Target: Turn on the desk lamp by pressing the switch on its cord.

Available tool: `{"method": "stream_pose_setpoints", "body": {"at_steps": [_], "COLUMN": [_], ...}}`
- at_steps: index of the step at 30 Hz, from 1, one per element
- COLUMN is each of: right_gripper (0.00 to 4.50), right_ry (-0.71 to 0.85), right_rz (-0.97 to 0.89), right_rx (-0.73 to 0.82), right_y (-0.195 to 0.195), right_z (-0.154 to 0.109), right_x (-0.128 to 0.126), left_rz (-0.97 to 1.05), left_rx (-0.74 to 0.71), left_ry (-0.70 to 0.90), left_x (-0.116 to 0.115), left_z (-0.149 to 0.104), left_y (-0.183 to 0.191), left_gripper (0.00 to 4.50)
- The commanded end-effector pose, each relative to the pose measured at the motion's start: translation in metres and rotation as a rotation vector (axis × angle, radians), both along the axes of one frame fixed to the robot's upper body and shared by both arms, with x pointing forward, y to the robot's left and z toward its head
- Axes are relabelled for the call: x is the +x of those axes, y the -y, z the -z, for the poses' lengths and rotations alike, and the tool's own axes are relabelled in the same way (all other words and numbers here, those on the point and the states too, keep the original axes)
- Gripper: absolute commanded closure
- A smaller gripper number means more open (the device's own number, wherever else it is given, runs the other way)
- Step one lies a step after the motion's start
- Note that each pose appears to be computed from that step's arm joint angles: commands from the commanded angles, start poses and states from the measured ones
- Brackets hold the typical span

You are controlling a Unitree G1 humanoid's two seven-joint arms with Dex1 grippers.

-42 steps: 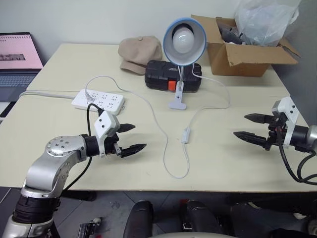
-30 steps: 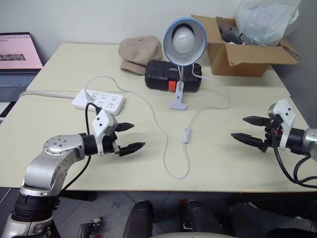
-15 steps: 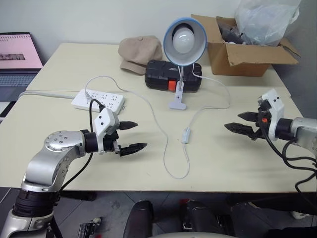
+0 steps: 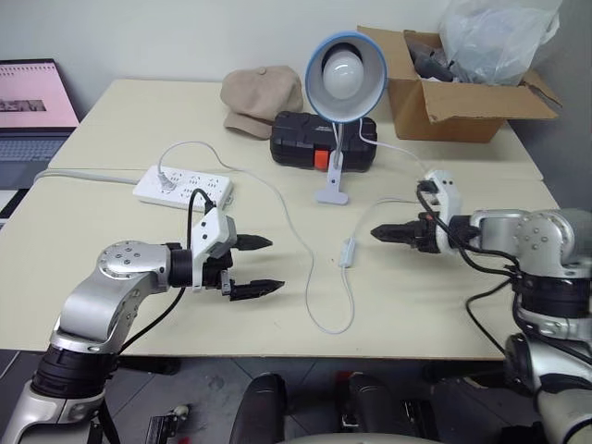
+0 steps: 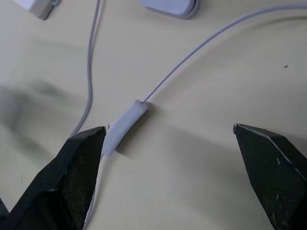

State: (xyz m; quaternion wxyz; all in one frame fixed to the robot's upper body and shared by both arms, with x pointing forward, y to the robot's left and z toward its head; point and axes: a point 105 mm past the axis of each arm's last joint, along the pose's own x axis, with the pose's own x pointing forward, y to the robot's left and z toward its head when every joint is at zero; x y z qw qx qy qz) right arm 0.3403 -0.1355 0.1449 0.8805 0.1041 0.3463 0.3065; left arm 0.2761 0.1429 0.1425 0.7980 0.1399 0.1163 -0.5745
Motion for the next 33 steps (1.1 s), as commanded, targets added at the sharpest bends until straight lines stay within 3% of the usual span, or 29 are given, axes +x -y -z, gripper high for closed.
{"method": "stream_pose_setpoints", "body": {"at_steps": [1,28,32,33], "right_gripper": [0.04,0.04,0.61,0.93], "right_ry": [-0.022,-0.179,-0.172,-0.172], "right_rz": [0.044,0.073,0.057,0.054], "right_rx": [0.031,0.039,0.045,0.044], "right_y": [-0.01,-0.049,-0.055,-0.056], "right_z": [-0.005,0.02,0.019,0.019], "right_x": [0.011,0.02,0.018,0.018], "left_rz": [0.028,0.027,0.027,0.027], "left_rx": [-0.01,-0.026,-0.027,-0.027], "left_ry": [0.034,0.041,0.039,0.039], "left_x": [0.0,-0.003,-0.004,-0.004], "left_z": [-0.003,0.015,0.015,0.015], "left_y": [0.006,0.01,0.01,0.01], "left_gripper": [0.0,0.0,0.0,0.0]}}
